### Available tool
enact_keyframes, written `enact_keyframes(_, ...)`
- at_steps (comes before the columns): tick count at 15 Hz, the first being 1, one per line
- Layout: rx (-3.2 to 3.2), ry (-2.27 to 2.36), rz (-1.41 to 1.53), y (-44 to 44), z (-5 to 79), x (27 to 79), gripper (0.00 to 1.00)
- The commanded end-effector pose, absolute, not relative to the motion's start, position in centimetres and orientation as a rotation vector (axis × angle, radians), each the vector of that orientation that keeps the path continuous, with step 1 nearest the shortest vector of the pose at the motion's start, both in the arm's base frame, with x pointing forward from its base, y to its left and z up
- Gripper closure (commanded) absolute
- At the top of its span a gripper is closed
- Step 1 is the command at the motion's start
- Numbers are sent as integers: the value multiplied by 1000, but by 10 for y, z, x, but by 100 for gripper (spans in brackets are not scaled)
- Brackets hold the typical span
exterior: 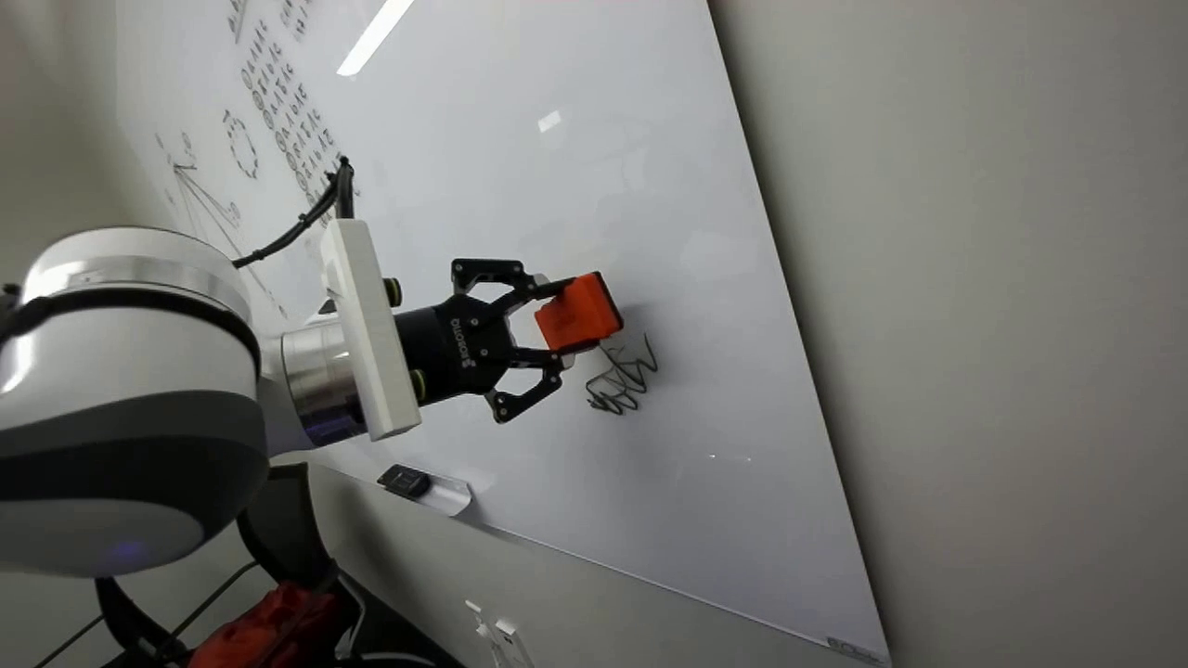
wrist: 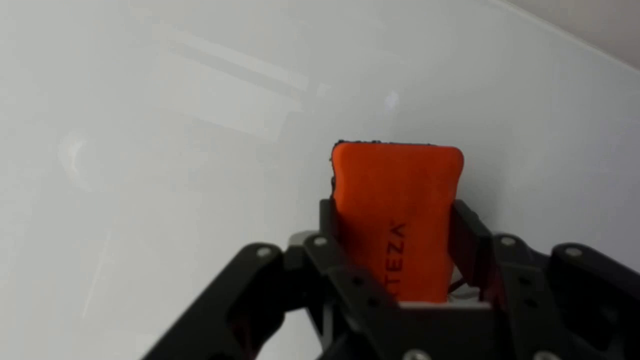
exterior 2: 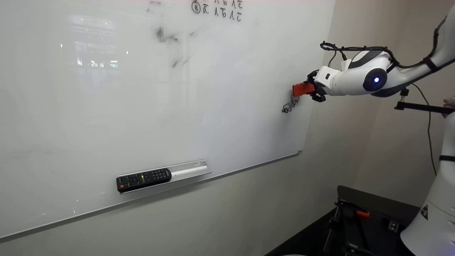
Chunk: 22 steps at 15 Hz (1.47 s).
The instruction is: Use the orange eraser to wipe the bottom right corner of the whiteboard
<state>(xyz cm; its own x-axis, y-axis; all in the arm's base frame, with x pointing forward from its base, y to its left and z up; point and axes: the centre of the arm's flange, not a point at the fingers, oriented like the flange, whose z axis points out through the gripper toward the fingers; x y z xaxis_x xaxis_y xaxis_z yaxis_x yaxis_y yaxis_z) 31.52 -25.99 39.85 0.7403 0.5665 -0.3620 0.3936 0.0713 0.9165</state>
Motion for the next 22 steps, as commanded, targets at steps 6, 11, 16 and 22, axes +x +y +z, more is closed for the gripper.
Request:
enact_keyframes(6,1476,854,218,-293,370,353,70)
enact_keyframes(11,1576,872,304,-305,366,358,70)
enact_keyframes(16,1630,840,278,-312,346,349,70)
enact_keyframes(22,1705,745,209,-317,301,354,70)
